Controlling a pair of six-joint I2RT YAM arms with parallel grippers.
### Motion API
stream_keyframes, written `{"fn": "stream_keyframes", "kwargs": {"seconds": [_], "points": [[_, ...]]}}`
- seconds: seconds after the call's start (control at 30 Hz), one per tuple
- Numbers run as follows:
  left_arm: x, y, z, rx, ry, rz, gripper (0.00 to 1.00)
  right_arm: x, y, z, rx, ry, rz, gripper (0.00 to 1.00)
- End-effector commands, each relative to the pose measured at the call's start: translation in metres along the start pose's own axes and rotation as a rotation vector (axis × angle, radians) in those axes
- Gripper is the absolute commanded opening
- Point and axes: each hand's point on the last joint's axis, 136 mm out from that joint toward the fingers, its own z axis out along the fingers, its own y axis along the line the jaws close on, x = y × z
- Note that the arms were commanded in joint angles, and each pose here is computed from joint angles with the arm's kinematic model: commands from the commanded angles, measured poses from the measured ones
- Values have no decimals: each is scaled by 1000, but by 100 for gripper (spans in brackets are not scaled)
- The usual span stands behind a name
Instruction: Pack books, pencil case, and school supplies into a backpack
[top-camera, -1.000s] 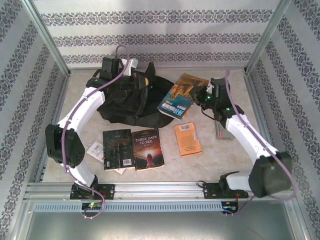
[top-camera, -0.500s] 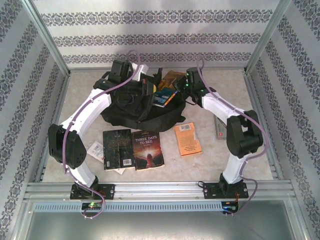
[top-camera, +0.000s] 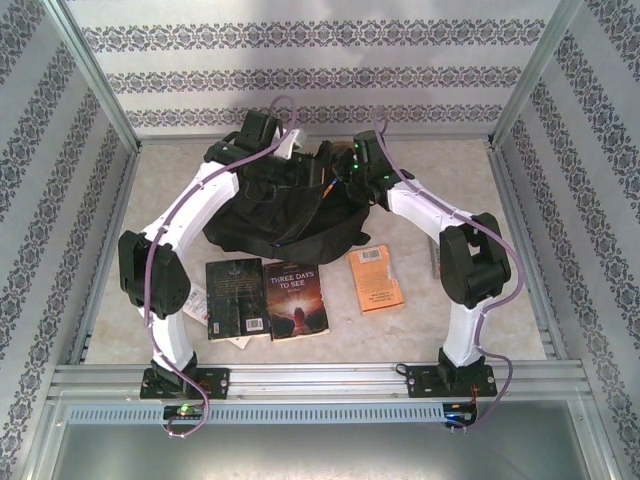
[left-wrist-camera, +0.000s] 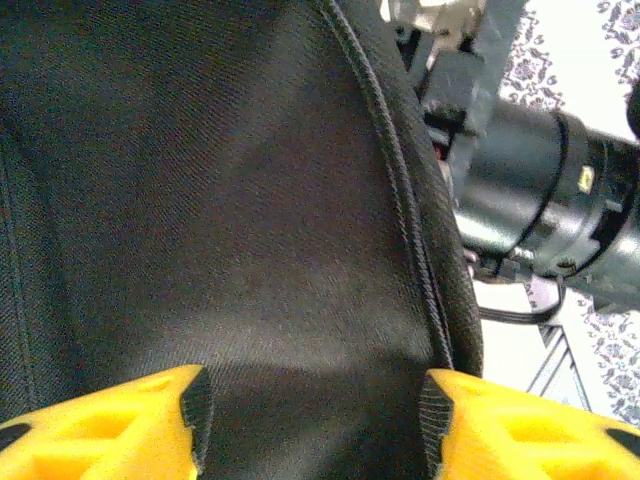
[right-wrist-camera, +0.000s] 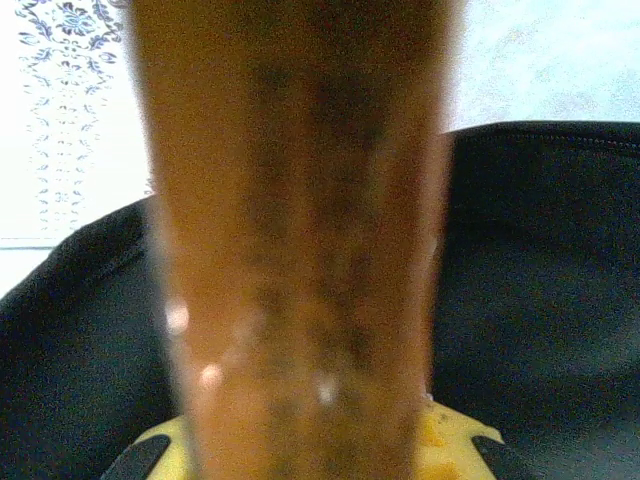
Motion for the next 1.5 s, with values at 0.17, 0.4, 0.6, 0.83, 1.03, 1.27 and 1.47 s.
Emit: {"fn": "stream_keyframes", "kwargs": {"seconds": [0.17,0.4,0.6,0.83,1.03,1.27,1.47], "points": [[-21,-5,-13,-32,-18,21,65,4,42,-13,-134,19,-11,0],[-25,-5,-9,-30,-8,29,70,5,49,-14,-150,29,-10,0],[-22,9,11,-55,52,13,70,8,49,-13,-148,37,-7,0],[-18,25,18,-119,74,17,56,10,47,-12,-146,42,0,0],[-15,31,10,-165,78,34,20,10,42,-13,-139,37,2,0],[-21,23,-9,-173,40,53,0,11,36,-16,-129,30,-4,0],[-35,4,-41,-152,-40,81,0,7,17,-25,-110,14,-21,0]]}}
